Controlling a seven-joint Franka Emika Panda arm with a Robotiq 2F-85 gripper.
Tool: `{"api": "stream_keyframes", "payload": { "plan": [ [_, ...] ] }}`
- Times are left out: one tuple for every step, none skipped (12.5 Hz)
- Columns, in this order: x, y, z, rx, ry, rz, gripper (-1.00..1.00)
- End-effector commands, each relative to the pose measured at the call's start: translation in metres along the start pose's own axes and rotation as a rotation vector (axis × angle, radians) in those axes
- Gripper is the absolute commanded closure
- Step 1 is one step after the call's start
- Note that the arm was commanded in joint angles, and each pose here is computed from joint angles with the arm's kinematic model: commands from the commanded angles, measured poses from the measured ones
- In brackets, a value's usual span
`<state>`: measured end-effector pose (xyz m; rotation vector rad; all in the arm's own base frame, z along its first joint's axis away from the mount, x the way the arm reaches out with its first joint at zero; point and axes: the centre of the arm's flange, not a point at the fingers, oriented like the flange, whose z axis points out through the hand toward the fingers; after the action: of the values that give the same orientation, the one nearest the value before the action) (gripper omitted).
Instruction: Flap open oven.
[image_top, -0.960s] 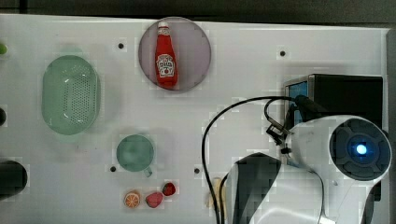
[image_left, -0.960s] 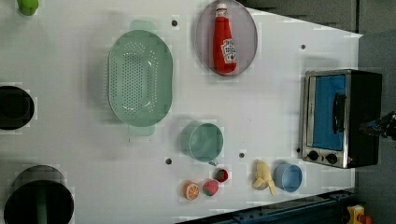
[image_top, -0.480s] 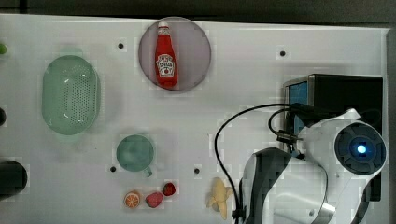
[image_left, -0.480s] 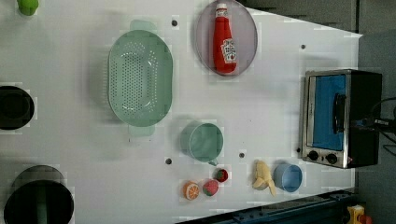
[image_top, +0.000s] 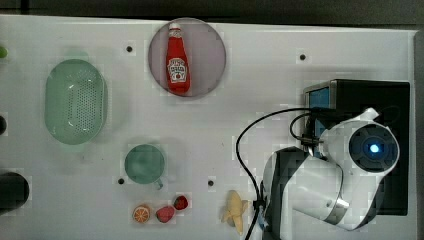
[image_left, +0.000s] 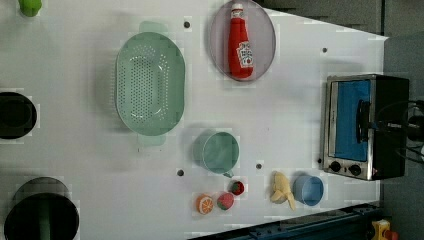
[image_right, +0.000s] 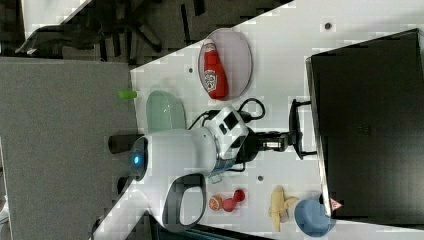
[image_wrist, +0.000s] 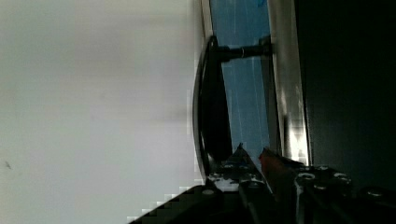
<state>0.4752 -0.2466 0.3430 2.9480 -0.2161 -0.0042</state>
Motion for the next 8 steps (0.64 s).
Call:
{"api": "stream_keyframes", "payload": {
  "plan": [
    [0.003, 0.004, 0.01, -0.014, 0.02, -0.067, 0.65],
    [0.004, 0.001, 0.017, -0.017, 0.013, -0.072, 0.65],
    [0.006, -0.003, 0.024, -0.019, 0.008, -0.075, 0.65],
    [0.007, -0.007, 0.03, -0.022, 0.005, -0.078, 0.65],
    [0.009, -0.014, 0.03, -0.022, 0.006, -0.092, 0.65],
    [0.01, -0.022, 0.032, -0.02, -0.002, -0.106, 0.65],
    [0.011, -0.032, 0.033, -0.019, -0.005, -0.124, 0.65],
    [0.012, -0.044, 0.034, -0.023, -0.011, -0.137, 0.65]
  ]
}}
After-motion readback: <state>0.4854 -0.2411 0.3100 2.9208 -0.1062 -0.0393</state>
